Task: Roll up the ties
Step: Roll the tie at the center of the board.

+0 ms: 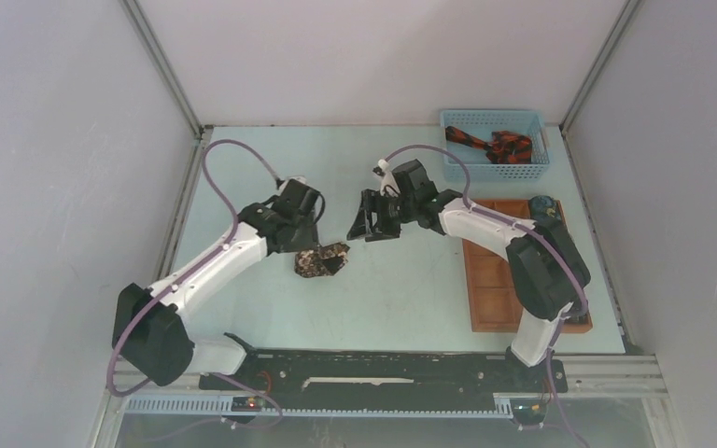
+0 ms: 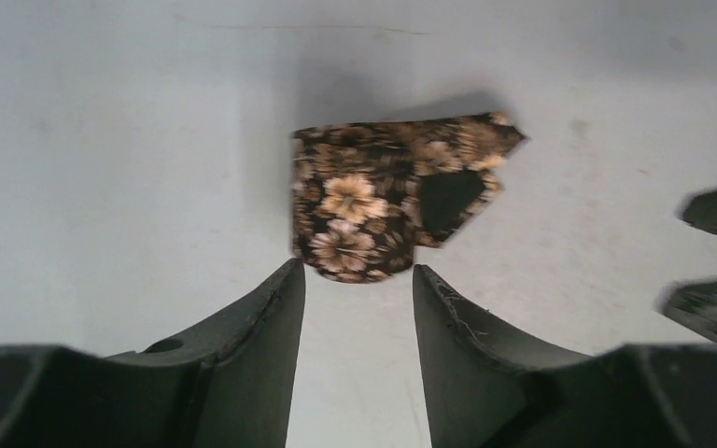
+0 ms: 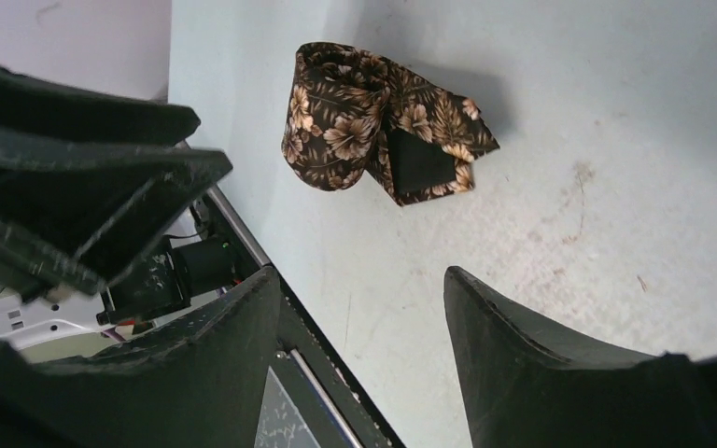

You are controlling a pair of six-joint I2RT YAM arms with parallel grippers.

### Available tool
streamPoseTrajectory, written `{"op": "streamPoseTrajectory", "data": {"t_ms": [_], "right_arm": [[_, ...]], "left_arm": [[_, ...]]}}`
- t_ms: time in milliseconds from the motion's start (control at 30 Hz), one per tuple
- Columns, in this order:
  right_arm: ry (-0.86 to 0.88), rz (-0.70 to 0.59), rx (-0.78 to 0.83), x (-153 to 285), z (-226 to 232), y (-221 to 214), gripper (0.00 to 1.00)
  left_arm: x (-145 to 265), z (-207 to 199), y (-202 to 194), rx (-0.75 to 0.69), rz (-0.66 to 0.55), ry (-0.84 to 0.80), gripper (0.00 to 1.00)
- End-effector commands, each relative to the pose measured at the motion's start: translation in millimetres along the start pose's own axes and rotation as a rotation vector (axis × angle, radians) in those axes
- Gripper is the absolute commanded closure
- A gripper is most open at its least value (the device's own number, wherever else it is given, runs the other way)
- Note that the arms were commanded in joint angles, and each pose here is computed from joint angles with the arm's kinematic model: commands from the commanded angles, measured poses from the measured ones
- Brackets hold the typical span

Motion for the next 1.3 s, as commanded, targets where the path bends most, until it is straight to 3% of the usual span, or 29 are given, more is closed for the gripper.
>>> {"op": "streamPoseTrajectory", "data": {"t_ms": [0,200,500,733,1267], "right_arm": [[0.099,-0.021,0.015,-14,6,9,0.31],[0.097,0.006,-0.013,-35,-6,2,0.28],[0.067,0.027,-0.027,-60,-20,-10,0.26],[0.071,0.064,-0.048,-76,-26,-23,0.26],[0.147,0.090,-0.097,-95,-31,-30,0.24]], "left_arm": [[-15,38,-7,0.023,0.030,0.079,0.48],[-28,79,-11,0.138,-0.035,0.167,0.50],[-69,90,-31,0.144,0.078,0.268,0.50],[-90,81,-34,0.147,0.103,0.224,0.51],[-79,48,-23,0.189,0.063,-0.016,0.53]]}}
Point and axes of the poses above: each gripper's point midway between its finger pads, its own x axis back along the fingers, its own z axis along the line the jaws close on, y = z × x, the point moved 4 cm from there along x, back along the fingers, and after that the axes turned 4 degrees about x, right-handed, at the moved point
